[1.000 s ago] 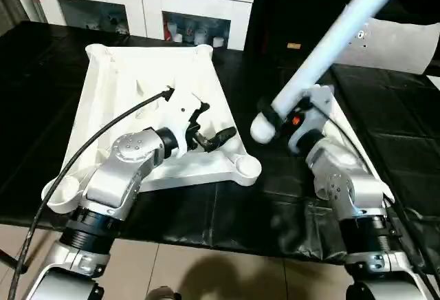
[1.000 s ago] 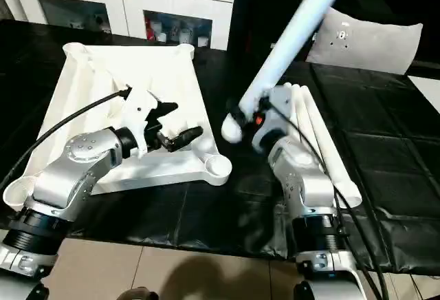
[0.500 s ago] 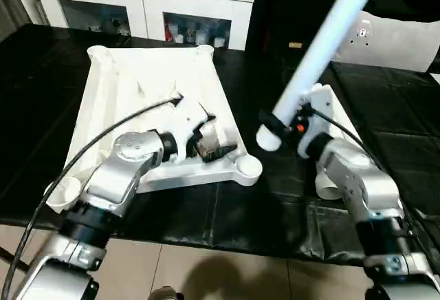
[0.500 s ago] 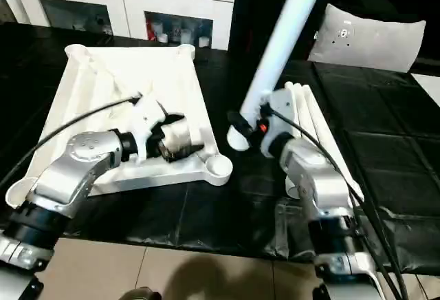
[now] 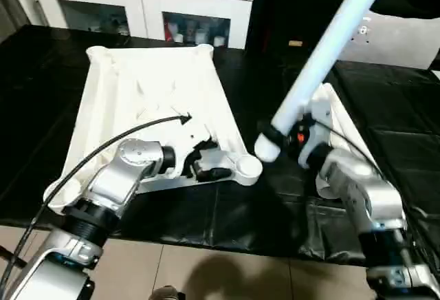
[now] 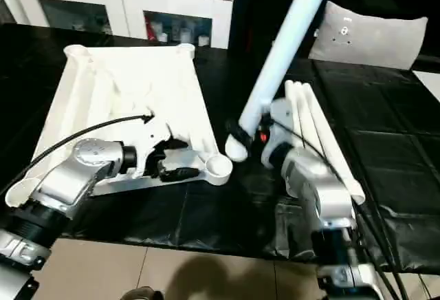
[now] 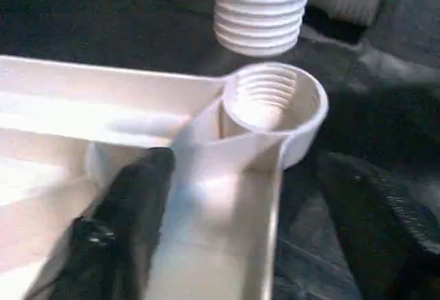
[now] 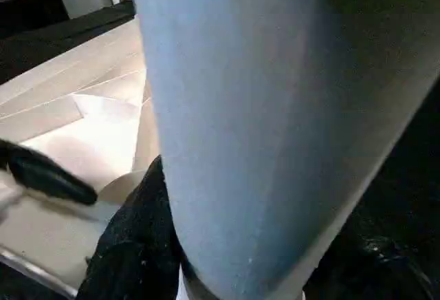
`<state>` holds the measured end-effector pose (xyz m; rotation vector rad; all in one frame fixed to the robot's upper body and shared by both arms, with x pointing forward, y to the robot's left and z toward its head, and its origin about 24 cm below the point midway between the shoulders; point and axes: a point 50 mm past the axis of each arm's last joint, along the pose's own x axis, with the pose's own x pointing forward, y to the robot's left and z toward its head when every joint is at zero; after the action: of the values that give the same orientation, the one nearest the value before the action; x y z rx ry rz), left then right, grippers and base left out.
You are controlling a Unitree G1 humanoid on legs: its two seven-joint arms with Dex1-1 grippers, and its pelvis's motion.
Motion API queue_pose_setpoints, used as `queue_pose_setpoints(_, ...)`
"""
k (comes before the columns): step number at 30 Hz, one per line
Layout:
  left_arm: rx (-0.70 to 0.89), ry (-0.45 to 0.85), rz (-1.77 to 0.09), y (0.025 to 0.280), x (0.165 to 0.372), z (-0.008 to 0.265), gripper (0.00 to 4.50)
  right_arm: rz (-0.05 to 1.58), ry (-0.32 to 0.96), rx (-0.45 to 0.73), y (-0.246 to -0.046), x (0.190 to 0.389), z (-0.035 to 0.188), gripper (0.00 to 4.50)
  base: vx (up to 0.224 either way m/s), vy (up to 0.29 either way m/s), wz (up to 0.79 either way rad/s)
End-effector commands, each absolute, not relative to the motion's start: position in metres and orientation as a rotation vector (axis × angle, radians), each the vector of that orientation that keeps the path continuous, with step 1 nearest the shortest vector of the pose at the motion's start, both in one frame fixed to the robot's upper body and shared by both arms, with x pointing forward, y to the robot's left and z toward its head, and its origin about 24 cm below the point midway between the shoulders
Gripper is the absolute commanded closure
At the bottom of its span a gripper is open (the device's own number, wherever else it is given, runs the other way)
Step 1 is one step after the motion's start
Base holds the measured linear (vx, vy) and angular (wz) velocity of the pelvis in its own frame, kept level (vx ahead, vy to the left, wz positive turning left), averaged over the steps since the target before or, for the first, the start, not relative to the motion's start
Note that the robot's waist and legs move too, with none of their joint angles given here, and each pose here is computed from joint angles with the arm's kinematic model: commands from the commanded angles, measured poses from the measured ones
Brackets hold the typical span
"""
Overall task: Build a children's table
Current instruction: Pick table leg, then insert table leg to table base
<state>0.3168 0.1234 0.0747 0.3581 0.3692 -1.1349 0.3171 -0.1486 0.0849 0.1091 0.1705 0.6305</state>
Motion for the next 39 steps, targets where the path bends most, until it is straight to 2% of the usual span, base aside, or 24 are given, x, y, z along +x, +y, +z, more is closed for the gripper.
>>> queue_pose_setpoints(1,0.37,0.387,-1.155,0.123,0.315,0.071,1.08,0.646,0.136,0.105,-0.148,0.317,0.095,2.62,0.0,0.0,0.0)
queue_pose_setpoints(2,0.369,0.391,-1.158,0.123,0.314,0.07,1.25,0.648,0.135,0.109,-0.148,0.316,0.095,2.62,0.0,0.0,0.0)
queue_pose_setpoints(5,0.358,0.398,-1.164,0.124,0.312,0.069,1.3,0.653,0.133,0.116,-0.148,0.315,0.095,2.62,0.0,0.0,0.0)
queue_pose_setpoints(7,0.355,0.399,-1.164,0.124,0.312,0.069,1.61,0.656,0.132,0.117,-0.148,0.315,0.095,2.62,0.0,0.0,0.0)
queue_pose_setpoints(10,0.351,0.398,-1.166,0.126,0.311,0.068,1.7,0.657,0.125,0.094,-0.147,0.316,0.095,2.62,0.0,0.0,0.0)
queue_pose_setpoints(12,0.339,0.4,-1.17,0.127,0.311,0.068,2.06,0.66,0.122,0.079,-0.147,0.316,0.094,2.62,0.0,0.0,0.0)
queue_pose_setpoints(22,0.319,0.408,-1.173,0.13,0.309,0.067,2.7,0.696,0.123,0.098,-0.143,0.315,0.095,2.62,0.0,0.0,0.0)
queue_pose_setpoints(23,0.322,0.408,-1.163,0.131,0.31,0.067,2.7,0.697,0.123,0.099,-0.143,0.315,0.095,2.62,0.0,0.0,0.0)
queue_pose_setpoints(24,0.325,0.412,-1.148,0.133,0.312,0.066,2.96,0.697,0.121,0.099,-0.143,0.315,0.096,2.62,0.0,0.0,0.0)
queue_pose_setpoints(28,0.345,0.424,-1.127,0.136,0.315,0.063,3.06,0.701,0.12,0.101,-0.142,0.315,0.096,2.62,0.0,0.0,0.0)
queue_pose_setpoints(29,0.348,0.426,-1.128,0.136,0.315,0.063,3.3,0.701,0.12,0.101,-0.142,0.314,0.096,2.62,0.0,0.0,0.0)
queue_pose_setpoints(33,0.394,0.45,-1.118,0.138,0.317,0.059,3.46,0.708,0.125,0.1,-0.141,0.314,0.096,2.62,0.0,0.0,0.0)
queue_pose_setpoints(36,0.419,0.47,-1.109,0.14,0.318,0.056,3.84,0.712,0.128,0.101,-0.141,0.313,0.096,2.62,0.0,0.0,0.0)
queue_pose_setpoints(38,0.429,0.475,-1.101,0.141,0.319,0.055,3.9,0.714,0.13,0.101,-0.141,0.313,0.096,2.62,0.0,0.0,0.0)
queue_pose_setpoints(39,0.436,0.48,-1.102,0.142,0.319,0.054,4.09,0.716,0.13,0.101,-0.141,0.313,0.096,2.62,0.0,0.0,0.0)
